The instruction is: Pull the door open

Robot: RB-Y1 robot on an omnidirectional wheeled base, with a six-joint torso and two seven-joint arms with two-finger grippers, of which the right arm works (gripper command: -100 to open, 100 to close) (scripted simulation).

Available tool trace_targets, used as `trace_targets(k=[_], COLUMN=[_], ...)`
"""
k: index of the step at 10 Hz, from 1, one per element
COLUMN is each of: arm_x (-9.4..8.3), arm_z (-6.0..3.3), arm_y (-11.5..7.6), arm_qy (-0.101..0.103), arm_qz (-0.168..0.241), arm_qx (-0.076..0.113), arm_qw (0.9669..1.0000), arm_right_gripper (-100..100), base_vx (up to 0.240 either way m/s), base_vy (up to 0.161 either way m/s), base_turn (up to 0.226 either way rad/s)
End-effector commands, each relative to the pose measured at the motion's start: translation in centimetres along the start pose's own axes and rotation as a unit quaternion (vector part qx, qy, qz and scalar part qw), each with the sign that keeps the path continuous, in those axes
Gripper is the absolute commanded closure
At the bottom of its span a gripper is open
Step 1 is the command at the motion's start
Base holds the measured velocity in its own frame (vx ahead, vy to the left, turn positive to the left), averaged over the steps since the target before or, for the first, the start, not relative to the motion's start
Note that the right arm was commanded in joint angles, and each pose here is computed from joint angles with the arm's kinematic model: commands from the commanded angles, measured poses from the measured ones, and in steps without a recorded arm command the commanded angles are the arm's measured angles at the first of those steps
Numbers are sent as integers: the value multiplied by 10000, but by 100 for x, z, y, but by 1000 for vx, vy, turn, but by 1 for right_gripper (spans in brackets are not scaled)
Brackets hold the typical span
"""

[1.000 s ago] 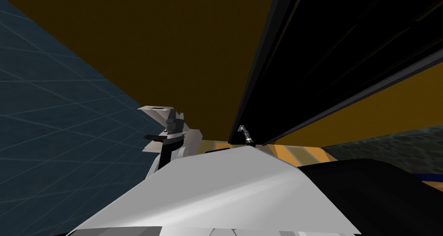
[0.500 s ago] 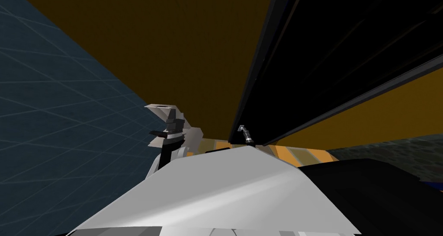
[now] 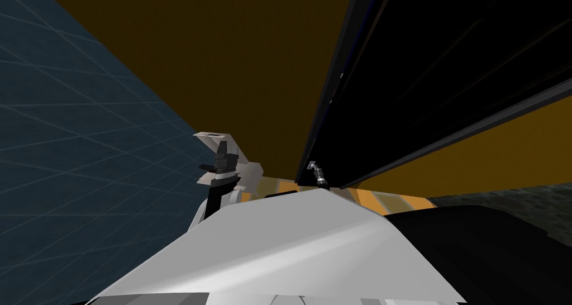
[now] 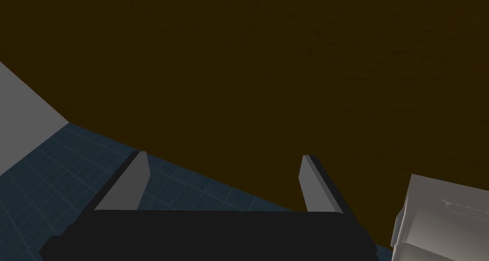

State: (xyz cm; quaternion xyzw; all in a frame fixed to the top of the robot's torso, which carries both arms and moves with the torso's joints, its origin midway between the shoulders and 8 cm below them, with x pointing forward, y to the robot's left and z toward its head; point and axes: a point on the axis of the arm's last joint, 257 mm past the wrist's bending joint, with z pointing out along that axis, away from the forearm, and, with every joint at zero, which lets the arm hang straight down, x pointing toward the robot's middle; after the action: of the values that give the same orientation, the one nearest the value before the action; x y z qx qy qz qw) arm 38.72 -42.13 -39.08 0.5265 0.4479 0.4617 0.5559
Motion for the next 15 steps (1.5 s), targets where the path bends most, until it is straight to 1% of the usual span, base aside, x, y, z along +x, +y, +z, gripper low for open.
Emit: trace_targets(k=[1, 2, 3, 4, 5, 6, 7, 8, 9, 10, 11, 12, 13, 15], arm_x=[102, 94, 94, 87, 87, 80, 80, 74, 74, 4, 26, 40, 56, 93], arm_z=[42, 53, 53, 64, 64, 74, 74, 85, 85, 23, 39, 48, 60, 85], arm_y=[39, 39, 39, 38, 38, 37, 37, 35, 35, -56, -56, -56, -56, -57], arm_qy=[55, 20, 21, -14, -14, -48, -48, -82, -82, -195, -219, -233, -250, -286], arm_qz=[257, 491, 521, 764, 786, 1049, 1049, 1288, 1312, 1423, 1675, 1830, 2023, 2416], arm_qx=[-69, -68, -68, -68, -68, -70, -70, -71, -71, 60, 48, 41, 31, 11], arm_qw=[9996, 9988, 9986, 9971, 9969, 9944, 9944, 9916, 9913, 9896, 9856, 9828, 9790, 9700], arm_right_gripper=[100, 100, 100, 100, 100, 100, 100, 100, 100, -100, -100, -100, -100, -100], base_vx=[-61, -51, -37, -52, -40, -54, -43, -46, -41, -31, -58, -80, -95, -80], base_vy=[-27, -14, -18, -22, -18, -11, -15, -14, -10, -15, 10, 26, 15, -4], base_turn=[51, 82, 54, 85, 42, 64, 28, 72, 42, 4, 49, 39, 20, 29])
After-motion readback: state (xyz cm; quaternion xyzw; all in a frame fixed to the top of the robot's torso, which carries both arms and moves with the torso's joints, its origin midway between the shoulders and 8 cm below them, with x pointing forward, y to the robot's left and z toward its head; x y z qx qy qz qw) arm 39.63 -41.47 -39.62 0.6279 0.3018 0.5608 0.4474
